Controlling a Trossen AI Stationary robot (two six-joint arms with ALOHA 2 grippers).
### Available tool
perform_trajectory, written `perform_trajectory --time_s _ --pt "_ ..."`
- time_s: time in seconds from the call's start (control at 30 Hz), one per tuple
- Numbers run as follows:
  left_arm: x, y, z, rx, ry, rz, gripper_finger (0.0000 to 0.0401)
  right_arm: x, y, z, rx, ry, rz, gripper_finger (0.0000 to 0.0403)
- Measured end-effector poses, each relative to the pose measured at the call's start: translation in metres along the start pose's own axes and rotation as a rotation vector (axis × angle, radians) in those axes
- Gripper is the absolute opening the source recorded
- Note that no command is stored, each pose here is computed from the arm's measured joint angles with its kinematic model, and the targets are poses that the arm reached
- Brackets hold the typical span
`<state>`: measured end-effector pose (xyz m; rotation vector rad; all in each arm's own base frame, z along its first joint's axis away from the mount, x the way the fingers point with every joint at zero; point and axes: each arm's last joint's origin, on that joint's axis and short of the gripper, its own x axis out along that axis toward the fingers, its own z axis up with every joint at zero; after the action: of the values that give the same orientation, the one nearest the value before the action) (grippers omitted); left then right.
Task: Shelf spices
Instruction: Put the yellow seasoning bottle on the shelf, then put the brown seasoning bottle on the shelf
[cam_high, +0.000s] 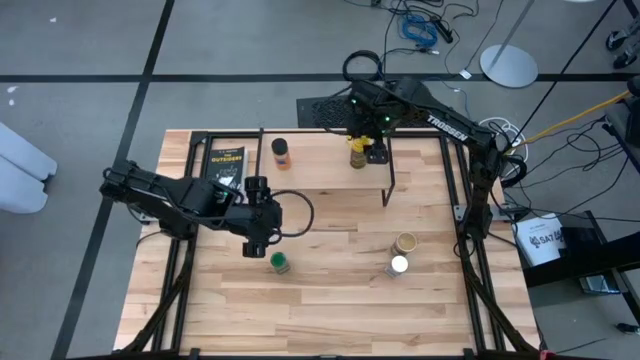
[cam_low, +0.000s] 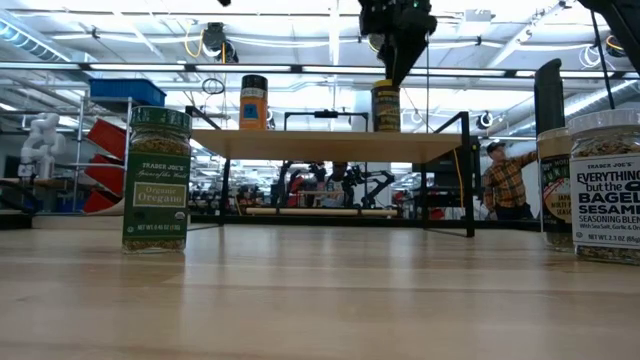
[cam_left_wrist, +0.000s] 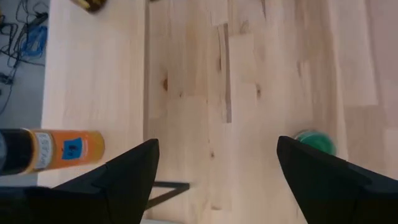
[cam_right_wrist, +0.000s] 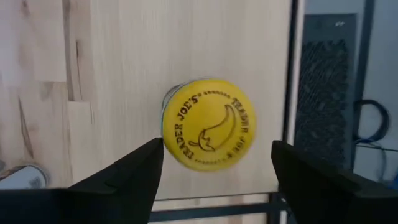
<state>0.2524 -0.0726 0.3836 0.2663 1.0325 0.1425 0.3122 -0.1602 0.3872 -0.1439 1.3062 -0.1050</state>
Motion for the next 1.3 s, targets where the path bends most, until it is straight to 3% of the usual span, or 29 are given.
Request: perform_trajectory --time_s 0.37,0.77,1.0,1.3 --pt "0.022 -0.007 -0.009 0.003 0.047 0.057 0.0336 -0.045 0.027 0.000 0.035 -0.114 -0.030 0.0290" --pt "0.019 -0.014 -0.010 0.007 0.040 0.045 0.0336 -0.093 0.110 -0.021 0.154 -0.229 0.069 0.0290" --pt "0.016 -0.019 -0.010 -0.035 0.024 0.036 0.0336 -0.083 0.163 -0.073 0.259 -0.099 0.160 0.0290" --pt "0.014 -0.025 0.001 -0.086 -0.091 0.003 0.0336 -0.039 0.211 -0.130 0.167 0.029 0.170 0.0290"
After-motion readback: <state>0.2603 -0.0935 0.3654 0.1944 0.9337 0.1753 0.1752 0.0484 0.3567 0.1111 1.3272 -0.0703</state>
